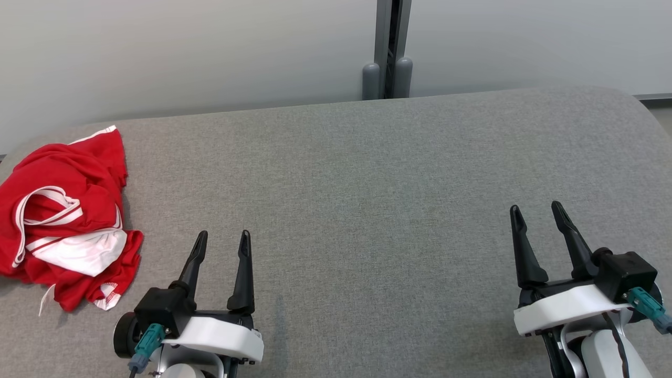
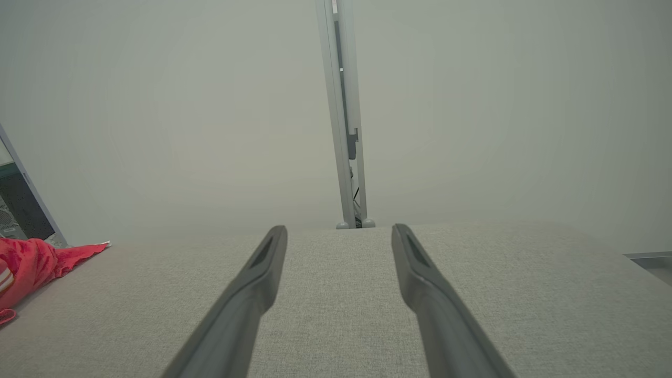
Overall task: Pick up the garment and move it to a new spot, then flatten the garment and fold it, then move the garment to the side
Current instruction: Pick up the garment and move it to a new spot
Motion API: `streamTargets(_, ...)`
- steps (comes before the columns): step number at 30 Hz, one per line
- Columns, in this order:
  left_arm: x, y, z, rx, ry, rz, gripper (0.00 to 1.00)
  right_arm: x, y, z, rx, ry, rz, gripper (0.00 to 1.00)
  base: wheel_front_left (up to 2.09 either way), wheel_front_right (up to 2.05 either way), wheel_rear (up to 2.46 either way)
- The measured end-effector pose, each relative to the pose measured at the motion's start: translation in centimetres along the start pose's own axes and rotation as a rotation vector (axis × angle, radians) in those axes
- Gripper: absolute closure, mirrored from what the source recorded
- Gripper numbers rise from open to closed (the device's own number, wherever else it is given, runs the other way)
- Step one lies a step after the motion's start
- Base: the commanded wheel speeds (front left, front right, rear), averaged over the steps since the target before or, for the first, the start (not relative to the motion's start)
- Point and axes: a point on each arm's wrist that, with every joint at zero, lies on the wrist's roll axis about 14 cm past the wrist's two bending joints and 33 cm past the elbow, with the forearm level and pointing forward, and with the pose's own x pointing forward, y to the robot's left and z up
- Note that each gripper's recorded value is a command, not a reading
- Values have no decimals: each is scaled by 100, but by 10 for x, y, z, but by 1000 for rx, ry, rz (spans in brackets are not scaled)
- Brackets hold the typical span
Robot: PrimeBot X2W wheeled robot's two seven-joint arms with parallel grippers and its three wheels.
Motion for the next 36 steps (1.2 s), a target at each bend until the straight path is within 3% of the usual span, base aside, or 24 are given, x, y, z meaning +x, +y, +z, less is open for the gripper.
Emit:
streamTargets(10,-7,22,8,0,-20,71,0,11,22,-4,-4,6,67,0,0,0,0)
streamTargets(26,-71,108,33,27,-87,359,0,27,122,-24,43,51,346,0,0,0,0)
streamTargets(36,-121,142,42,41,-119,508,0,26,179,-30,75,72,498,0,0,0,0)
